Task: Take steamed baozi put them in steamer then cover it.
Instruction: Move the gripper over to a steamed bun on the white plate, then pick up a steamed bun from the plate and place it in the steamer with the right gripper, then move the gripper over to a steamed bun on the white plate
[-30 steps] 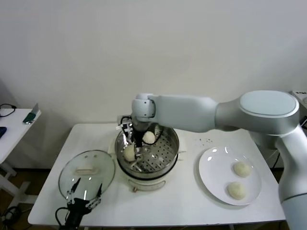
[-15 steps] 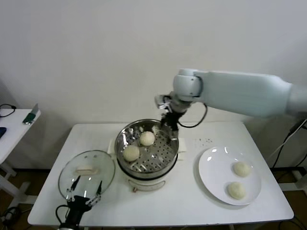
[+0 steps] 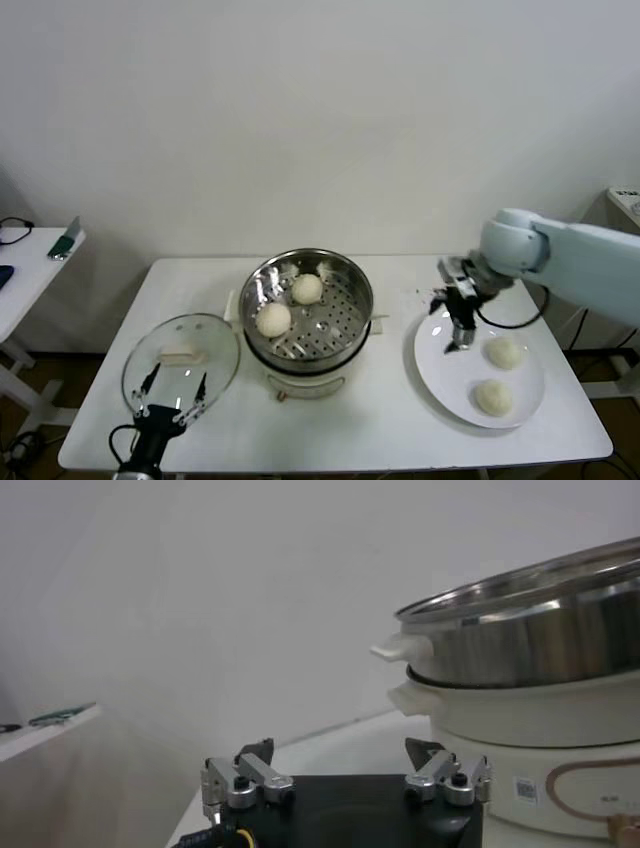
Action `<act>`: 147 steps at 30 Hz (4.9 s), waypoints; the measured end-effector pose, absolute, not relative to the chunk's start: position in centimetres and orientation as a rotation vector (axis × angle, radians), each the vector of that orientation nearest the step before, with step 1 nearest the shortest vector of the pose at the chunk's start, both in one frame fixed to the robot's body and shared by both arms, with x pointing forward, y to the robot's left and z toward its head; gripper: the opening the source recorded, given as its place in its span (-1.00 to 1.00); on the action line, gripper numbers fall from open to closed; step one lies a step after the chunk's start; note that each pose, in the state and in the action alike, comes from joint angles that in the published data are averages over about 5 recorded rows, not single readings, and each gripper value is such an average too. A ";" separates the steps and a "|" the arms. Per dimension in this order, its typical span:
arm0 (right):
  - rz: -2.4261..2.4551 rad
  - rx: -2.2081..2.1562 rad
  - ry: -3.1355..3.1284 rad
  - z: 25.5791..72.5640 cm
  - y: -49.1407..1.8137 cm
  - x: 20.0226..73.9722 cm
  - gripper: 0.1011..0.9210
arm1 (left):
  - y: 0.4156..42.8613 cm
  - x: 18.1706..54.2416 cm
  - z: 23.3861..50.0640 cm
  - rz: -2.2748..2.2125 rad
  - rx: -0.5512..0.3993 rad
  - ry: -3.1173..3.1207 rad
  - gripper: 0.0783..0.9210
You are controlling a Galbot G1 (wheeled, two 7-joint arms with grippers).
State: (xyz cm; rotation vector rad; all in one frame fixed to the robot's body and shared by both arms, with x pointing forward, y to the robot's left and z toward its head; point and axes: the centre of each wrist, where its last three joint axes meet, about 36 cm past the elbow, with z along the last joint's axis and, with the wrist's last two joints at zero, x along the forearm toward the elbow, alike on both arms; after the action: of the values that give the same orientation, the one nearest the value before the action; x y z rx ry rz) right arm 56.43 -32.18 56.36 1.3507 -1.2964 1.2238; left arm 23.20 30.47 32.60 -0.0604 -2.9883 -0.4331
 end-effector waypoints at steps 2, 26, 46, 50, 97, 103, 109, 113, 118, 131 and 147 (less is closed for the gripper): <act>1.215 1.342 -1.278 54.8 -33.3 55.8 0.76 | 30.3 23.2 32.7 -0.430 -0.055 -2.987 0.77; 1.208 1.253 -1.162 46.6 -38.5 53.4 0.76 | 30.0 23.1 32.4 -0.455 -0.033 -2.957 0.77; 1.231 1.268 -1.132 46.2 -38.7 53.9 0.39 | 29.8 22.8 32.6 -0.470 -0.024 -2.947 0.77; 1.284 1.298 -1.114 47.5 -38.1 54.9 0.37 | 29.9 22.6 32.7 -0.468 -0.019 -2.944 0.77; 2.440 2.099 0.019 63.2 1.8 57.4 0.41 | 28.4 24.8 33.4 -0.489 -0.053 -3.014 0.77; 2.400 2.159 0.066 61.1 2.7 56.4 0.41 | 28.6 24.7 33.2 -0.488 -0.050 -3.008 0.77; 2.370 2.196 0.088 59.9 3.0 55.8 0.44 | 28.8 24.6 32.9 -0.491 -0.043 -3.002 0.77; 2.360 2.210 0.092 59.6 3.0 55.7 0.58 | 29.1 24.5 32.9 -0.492 -0.036 -3.001 0.77; 2.373 2.205 0.095 60.0 2.9 55.9 0.75 | 29.4 24.5 32.8 -0.494 -0.026 -3.000 0.77; 2.445 2.068 -0.067 65.2 -1.0 58.9 0.76 | 29.7 24.4 32.4 -0.496 -0.027 -2.994 0.77; 1.945 1.600 -1.052 68.0 -20.8 61.6 0.76 | 29.4 24.4 32.9 -0.491 -0.044 -3.011 0.77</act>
State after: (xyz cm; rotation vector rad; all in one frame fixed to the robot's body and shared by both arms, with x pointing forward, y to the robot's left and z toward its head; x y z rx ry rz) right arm 61.63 -20.83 68.05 1.6001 -1.0520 1.9450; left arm 24.37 29.42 32.91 -0.0439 -3.0114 -0.4907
